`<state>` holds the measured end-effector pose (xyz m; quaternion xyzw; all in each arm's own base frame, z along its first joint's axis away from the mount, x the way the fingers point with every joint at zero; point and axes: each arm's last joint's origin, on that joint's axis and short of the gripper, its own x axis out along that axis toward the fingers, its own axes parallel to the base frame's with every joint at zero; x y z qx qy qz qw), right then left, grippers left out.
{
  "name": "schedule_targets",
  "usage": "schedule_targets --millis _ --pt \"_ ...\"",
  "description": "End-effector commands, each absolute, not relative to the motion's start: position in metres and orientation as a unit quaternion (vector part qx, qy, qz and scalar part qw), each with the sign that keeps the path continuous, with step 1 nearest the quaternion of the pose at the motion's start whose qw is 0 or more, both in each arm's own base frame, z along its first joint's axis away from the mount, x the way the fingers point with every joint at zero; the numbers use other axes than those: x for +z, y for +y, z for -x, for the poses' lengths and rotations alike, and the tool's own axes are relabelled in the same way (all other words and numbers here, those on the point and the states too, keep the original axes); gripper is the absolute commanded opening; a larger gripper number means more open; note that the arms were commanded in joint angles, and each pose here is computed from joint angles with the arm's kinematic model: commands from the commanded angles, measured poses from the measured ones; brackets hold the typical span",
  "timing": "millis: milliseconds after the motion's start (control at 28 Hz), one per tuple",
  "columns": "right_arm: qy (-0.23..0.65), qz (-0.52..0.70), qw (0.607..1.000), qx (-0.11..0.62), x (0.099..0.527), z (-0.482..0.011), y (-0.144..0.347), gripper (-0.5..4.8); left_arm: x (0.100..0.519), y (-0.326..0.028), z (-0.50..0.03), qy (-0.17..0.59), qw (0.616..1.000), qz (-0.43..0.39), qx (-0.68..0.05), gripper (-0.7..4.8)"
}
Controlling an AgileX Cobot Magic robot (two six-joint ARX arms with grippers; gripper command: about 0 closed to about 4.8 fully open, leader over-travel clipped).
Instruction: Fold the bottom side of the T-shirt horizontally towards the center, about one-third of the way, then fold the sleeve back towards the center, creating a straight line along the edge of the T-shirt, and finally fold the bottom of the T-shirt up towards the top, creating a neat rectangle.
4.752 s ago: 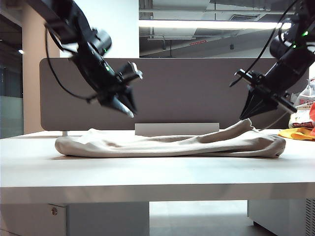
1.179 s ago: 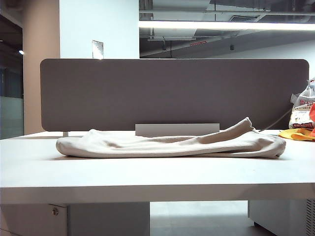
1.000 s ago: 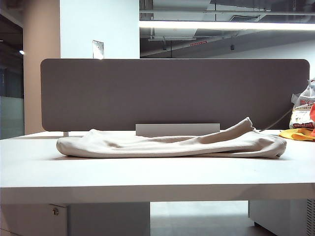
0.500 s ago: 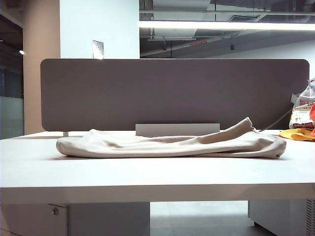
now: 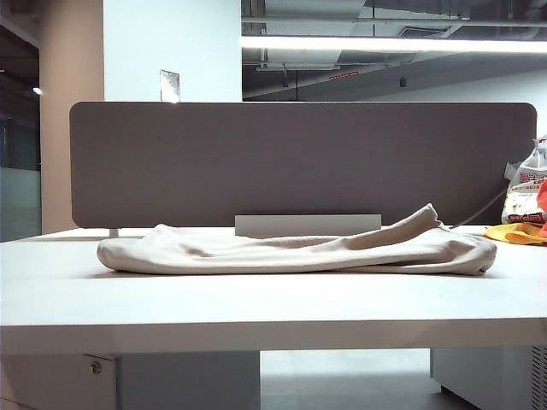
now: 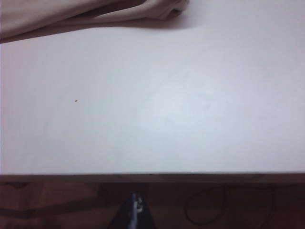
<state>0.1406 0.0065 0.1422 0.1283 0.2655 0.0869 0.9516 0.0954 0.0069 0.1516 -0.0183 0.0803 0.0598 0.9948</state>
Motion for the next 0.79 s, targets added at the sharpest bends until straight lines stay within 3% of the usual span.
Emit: schedule_targets --millis 36,500,786 --pt "0.257 -0.127 0.954 0.088 0.145 -0.142 0.007 0.0 0.148 0.007 -0.096 0.089 0.994 0.018 0.058 0.25" --pt "0.252 -0.123 0.956 0.089 0.146 -0.141 0.007 0.0 0.148 0.007 -0.096 0.089 0.994 0.018 0.058 0.25" --pt "0.117 -0.056 0.991 0.009 0.164 -0.123 0.005 -0.01 0.148 0.007 -0.096 0.089 0.994 0.018 0.058 0.25"
